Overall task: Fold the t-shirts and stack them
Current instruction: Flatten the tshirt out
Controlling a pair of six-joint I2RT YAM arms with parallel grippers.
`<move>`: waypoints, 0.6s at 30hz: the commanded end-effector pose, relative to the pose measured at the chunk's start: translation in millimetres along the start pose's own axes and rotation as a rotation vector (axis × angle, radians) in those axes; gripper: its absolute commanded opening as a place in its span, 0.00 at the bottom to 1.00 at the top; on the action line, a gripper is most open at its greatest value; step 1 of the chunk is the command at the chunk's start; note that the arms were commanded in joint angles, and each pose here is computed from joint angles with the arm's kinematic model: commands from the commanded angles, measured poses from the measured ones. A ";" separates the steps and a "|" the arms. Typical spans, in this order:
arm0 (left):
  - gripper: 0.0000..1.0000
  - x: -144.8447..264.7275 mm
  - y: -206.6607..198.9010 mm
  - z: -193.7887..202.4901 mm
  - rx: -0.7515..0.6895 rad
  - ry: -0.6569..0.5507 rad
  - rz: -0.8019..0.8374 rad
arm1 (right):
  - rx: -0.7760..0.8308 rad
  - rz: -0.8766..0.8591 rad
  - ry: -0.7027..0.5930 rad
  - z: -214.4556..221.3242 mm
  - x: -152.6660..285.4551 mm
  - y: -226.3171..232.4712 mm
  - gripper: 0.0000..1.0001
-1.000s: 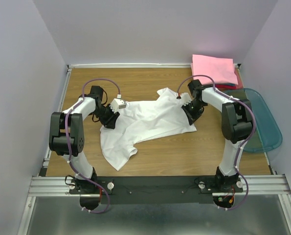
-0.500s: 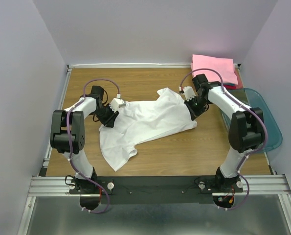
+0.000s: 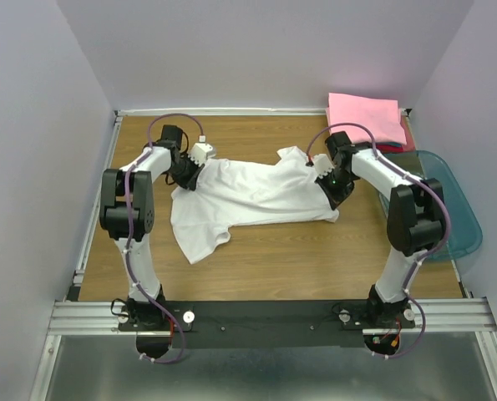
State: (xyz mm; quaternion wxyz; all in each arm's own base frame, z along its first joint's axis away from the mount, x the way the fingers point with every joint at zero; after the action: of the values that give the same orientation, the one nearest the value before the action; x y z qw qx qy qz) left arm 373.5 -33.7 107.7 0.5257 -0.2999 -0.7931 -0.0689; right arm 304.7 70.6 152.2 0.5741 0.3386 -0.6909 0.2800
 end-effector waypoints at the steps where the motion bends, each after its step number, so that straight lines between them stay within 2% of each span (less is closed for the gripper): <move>1: 0.00 -41.1 25.7 12.1 0.073 0.143 -0.038 | 0.001 0.101 -0.060 -29.3 1.9 -28.5 0.01; 4: 0.00 -22.8 26.4 0.5 0.030 0.094 -0.067 | -0.005 0.097 -0.094 -40.7 6.4 -33.8 0.00; 6: 0.13 3.8 22.4 -9.3 -0.050 0.048 -0.044 | -0.001 0.058 -0.118 -41.9 14.2 -29.2 0.01; 7: 0.26 25.5 13.4 -10.7 -0.080 0.038 -0.017 | -0.008 0.019 -0.115 -38.5 12.1 -23.1 0.00; 9: 0.37 46.5 0.7 -8.0 -0.155 0.014 0.054 | -0.012 -0.015 -0.115 -32.4 14.5 -15.4 0.01; 11: 0.47 68.5 -19.9 16.7 -0.293 0.060 0.114 | -0.027 -0.059 -0.101 -23.1 11.7 -3.6 0.01; 12: 0.48 79.6 -23.6 13.4 -0.309 0.032 0.094 | -0.030 -0.076 -0.088 -19.5 8.0 -0.7 0.01; 13: 0.51 88.8 -34.6 27.3 -0.378 0.054 0.119 | -0.032 -0.075 -0.095 -17.1 11.0 2.7 0.01; 15: 0.52 94.4 -43.0 43.0 -0.426 0.090 0.128 | -0.033 -0.104 -0.076 -8.0 6.8 11.2 0.01; 18: 0.53 90.1 -60.5 80.9 -0.487 0.204 0.163 | -0.028 -0.120 -0.061 0.7 4.4 18.5 0.01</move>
State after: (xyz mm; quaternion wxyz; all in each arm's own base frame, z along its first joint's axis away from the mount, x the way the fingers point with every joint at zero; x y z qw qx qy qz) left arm 294.6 -11.5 185.7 0.4808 -0.4049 -0.7494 -0.2081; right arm 307.2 79.3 153.3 0.5670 0.3631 -0.6983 0.2430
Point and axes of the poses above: each gripper's point midway between its finger pads, its own x axis back along the fingers, its own y axis along the line the jaws close on, z = x × y, the point moved 10 cm from there along x, back along the fingers, and after that the axes turned 13 degrees about x, right-handed, at the moved point
